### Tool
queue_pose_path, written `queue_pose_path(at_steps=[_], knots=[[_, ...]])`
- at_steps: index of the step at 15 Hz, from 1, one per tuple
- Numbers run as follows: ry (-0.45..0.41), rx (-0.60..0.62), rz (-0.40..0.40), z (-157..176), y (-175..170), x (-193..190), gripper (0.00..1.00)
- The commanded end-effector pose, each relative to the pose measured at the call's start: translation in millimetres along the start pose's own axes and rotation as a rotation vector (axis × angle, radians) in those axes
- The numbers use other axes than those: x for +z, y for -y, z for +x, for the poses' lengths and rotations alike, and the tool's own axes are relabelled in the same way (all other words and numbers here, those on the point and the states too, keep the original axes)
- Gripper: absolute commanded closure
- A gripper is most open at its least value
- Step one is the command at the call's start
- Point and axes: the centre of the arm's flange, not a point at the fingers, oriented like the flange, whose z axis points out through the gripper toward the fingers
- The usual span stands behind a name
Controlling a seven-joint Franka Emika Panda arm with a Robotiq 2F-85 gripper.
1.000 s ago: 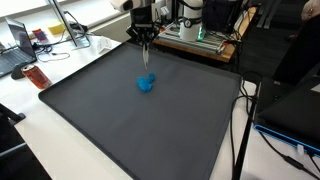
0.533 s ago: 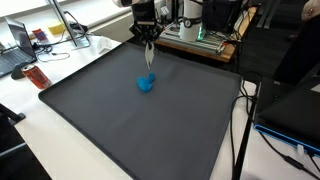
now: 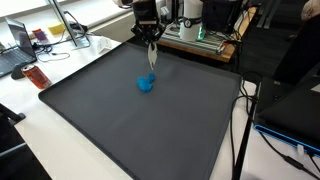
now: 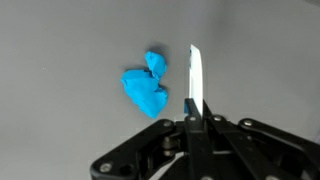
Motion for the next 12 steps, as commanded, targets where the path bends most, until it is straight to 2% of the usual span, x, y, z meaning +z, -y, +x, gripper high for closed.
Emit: queue_pose_path(at_steps=[1, 6, 12], knots=[[0.004, 0.043, 0.101, 17.6, -3.7, 3.6, 0.99], [0.023, 0.103, 0.229, 29.2, -12.1, 14.8, 0.99], [0.017, 0.152, 0.337, 42.9, -32.2, 28.8, 0.99]])
